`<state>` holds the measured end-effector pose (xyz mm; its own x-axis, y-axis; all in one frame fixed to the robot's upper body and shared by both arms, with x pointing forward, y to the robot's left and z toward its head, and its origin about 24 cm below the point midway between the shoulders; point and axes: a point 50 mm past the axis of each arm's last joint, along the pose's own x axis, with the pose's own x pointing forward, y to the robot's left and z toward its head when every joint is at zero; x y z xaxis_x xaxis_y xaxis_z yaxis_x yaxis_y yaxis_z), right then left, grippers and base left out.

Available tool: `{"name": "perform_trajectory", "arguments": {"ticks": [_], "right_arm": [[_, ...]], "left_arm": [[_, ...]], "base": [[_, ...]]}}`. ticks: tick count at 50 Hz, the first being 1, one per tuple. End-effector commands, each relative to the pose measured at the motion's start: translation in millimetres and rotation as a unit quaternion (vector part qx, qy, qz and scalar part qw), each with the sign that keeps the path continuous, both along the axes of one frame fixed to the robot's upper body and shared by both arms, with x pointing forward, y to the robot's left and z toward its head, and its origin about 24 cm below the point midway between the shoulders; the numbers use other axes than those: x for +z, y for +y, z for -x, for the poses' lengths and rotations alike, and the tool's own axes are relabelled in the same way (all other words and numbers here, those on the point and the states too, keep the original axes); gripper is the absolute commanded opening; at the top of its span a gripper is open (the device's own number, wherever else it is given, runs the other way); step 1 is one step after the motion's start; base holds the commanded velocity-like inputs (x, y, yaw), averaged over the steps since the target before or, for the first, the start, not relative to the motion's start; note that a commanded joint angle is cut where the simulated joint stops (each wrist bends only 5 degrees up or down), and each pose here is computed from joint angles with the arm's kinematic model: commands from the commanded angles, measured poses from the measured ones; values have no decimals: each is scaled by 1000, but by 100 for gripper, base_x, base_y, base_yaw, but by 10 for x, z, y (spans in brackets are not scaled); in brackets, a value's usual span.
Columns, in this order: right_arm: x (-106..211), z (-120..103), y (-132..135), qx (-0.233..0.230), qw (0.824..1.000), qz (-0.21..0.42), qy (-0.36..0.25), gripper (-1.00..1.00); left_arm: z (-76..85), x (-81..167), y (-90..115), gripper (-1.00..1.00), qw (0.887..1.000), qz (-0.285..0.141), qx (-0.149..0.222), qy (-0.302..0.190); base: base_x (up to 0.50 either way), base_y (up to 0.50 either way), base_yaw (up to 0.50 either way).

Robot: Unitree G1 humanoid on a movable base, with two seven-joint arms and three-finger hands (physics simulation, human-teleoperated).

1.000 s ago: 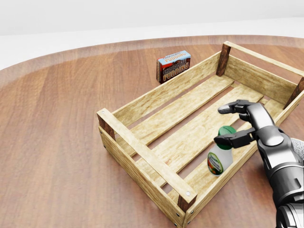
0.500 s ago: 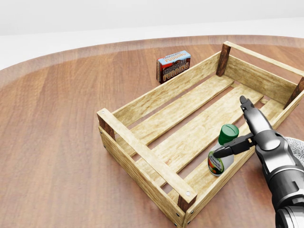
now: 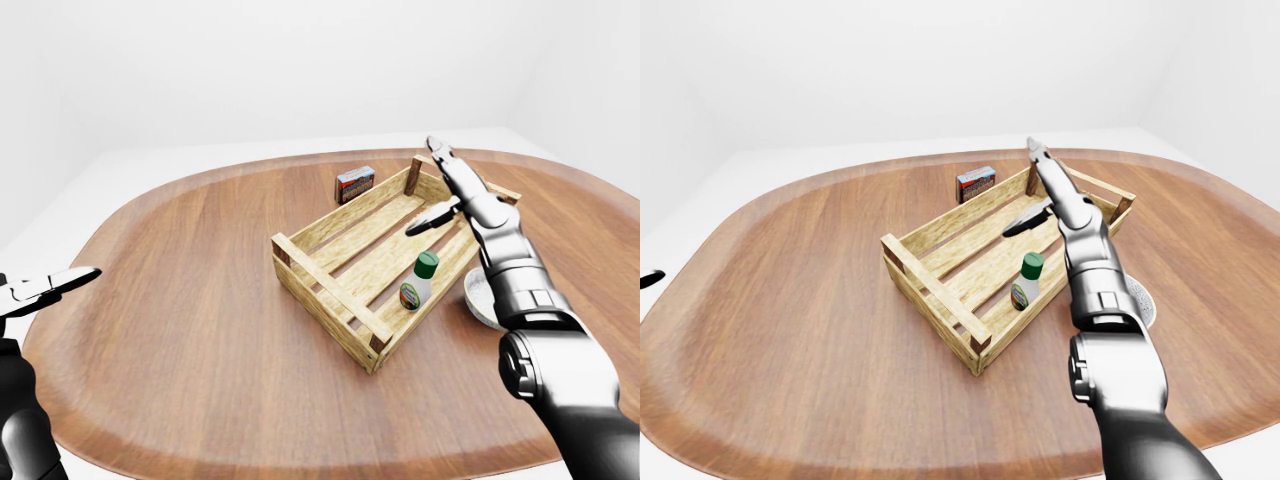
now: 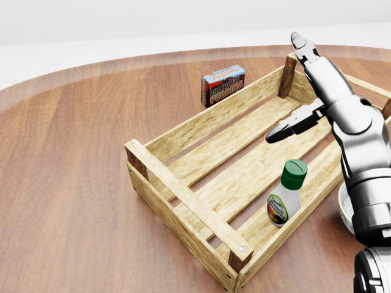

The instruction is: Pick up the salad dressing and put it in the tray.

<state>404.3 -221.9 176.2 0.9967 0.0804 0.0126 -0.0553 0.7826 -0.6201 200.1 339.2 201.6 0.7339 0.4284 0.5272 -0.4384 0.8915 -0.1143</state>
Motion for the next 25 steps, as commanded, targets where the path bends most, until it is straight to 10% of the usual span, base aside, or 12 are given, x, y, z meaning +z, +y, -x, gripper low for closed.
{"name": "perform_trajectory", "arguments": {"ticks": [1, 25], "right_arm": [[500, 93, 125, 46, 996, 23, -77, 100], [392, 58, 86, 37, 997, 28, -67, 100]], "left_arm": [[-5, -12, 8, 100, 1000, 1, 0, 3], [9, 21, -4, 100, 1000, -2, 0, -4]], "base": [[0, 0, 0], [0, 0, 0]]}}
